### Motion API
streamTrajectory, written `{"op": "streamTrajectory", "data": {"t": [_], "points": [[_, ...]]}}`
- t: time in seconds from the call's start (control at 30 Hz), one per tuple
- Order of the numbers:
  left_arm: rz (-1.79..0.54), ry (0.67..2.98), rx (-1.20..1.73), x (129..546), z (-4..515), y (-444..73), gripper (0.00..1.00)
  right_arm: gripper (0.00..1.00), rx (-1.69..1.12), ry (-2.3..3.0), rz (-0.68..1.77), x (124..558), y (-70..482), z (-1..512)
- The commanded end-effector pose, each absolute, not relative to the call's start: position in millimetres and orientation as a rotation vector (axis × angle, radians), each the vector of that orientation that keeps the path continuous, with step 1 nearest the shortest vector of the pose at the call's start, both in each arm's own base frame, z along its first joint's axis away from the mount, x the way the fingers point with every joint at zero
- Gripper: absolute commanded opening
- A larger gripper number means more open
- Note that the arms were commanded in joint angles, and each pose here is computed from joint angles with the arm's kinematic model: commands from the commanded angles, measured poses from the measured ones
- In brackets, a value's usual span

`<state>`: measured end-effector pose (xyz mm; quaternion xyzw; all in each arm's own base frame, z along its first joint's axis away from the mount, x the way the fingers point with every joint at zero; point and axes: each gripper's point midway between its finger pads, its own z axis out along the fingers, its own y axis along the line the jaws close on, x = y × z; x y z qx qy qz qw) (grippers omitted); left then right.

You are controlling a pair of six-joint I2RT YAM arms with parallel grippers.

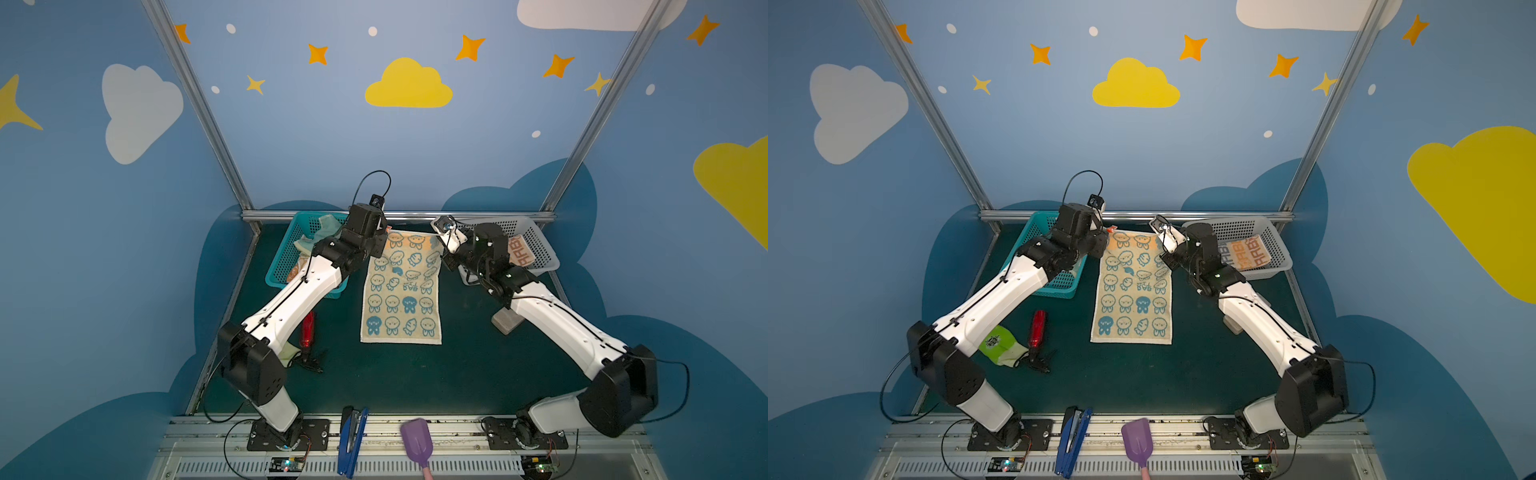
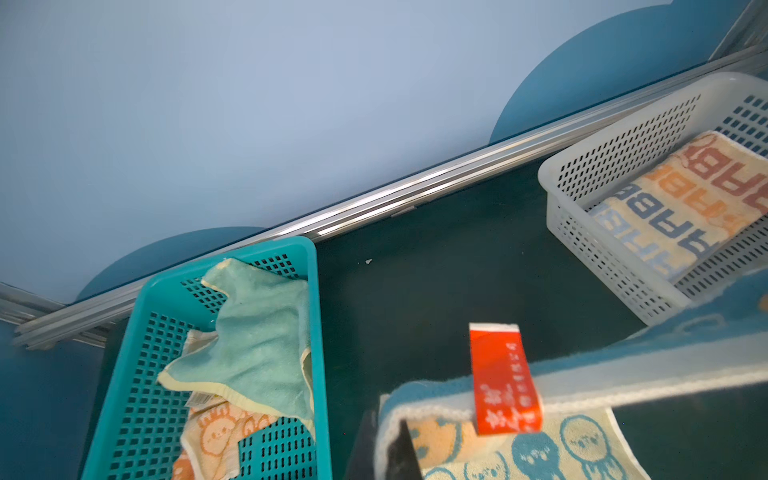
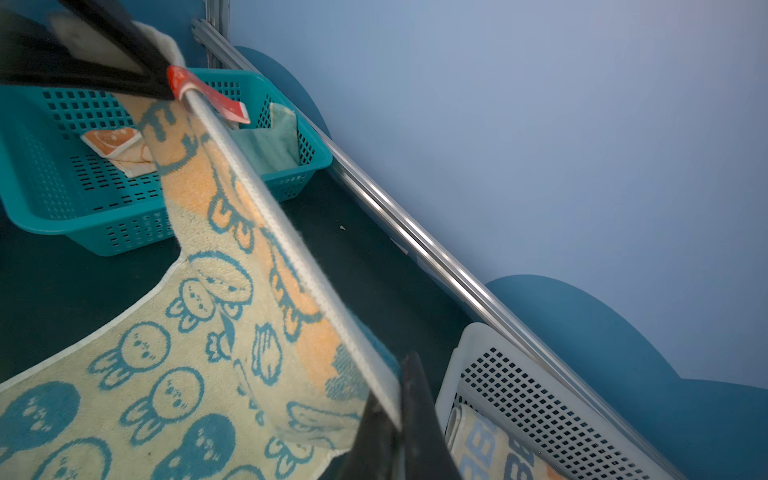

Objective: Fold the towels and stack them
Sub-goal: 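Lay the towel flat on the table, drawing both grippers toward the robot, then fold the far towel edge toward the robot with both grippers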

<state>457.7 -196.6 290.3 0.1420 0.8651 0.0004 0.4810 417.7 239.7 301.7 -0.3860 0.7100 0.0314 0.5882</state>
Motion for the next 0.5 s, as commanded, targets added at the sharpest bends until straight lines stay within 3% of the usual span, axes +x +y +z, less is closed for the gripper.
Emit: {"op": "streamTrajectory", "data": {"t": [0.0,0.23,0.47], "points": [[0.128,2.132,0.209,485,278,-156,0.04,0.00,-0.827,1.626,-0.016,448,218,319],[0.174,2.186,0.219,518,242,-160,0.04,0.00,-0.834,1.717,-0.027,482,213,271],[0.205,2.212,0.263,537,212,-167,0.04,0.00,-0.879,1.791,0.006,485,213,230]]}}
